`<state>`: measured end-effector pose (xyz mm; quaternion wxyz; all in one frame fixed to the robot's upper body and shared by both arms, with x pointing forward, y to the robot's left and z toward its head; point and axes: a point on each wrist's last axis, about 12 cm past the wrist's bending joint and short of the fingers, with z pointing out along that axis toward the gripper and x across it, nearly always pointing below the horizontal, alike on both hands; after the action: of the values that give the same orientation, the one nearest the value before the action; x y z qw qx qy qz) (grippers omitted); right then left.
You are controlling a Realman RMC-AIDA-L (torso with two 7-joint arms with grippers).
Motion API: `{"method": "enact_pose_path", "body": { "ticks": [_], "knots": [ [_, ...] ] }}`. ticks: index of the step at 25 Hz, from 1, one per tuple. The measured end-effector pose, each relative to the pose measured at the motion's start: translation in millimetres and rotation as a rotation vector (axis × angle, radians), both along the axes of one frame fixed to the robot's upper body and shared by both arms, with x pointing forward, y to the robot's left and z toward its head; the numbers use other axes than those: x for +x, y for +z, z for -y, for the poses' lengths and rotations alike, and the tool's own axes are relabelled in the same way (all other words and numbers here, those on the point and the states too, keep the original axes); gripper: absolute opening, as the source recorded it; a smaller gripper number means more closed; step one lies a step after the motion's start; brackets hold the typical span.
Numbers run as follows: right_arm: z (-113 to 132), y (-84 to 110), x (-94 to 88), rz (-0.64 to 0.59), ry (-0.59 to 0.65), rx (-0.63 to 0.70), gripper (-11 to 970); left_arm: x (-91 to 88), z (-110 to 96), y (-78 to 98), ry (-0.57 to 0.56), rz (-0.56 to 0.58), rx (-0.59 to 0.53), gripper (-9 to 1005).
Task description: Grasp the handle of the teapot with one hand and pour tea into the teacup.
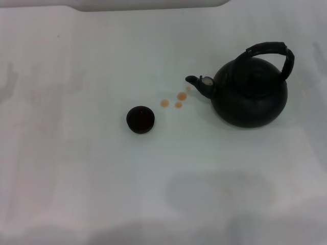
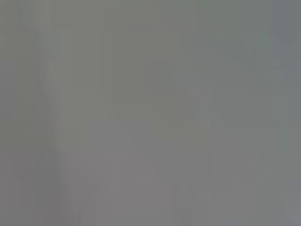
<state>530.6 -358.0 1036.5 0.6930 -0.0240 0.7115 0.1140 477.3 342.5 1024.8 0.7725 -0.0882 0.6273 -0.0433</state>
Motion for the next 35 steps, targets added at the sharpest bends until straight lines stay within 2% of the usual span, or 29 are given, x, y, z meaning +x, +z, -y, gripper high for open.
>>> {"method": "enact_pose_path", "body": {
  "ticks": [4,12,35],
  "knots": [
    [3.9,-5.9,0.5,-0.028,-0.064,-0.023,634,-0.1,0.6,-0.3,0.000,-0.001,-0.001,887],
    [19.1,-15.9,-11.0,-0.069,-0.193,0.038,634,0.4,1.8,-1.8,0.000,-0.012,-0.006,887],
    [23.6,-15.6,-12.6,-0.067,-0.208,0.035,634,16.4,7.4,-2.7,-0.002,-0.054,-0.026,888]
  ]
}}
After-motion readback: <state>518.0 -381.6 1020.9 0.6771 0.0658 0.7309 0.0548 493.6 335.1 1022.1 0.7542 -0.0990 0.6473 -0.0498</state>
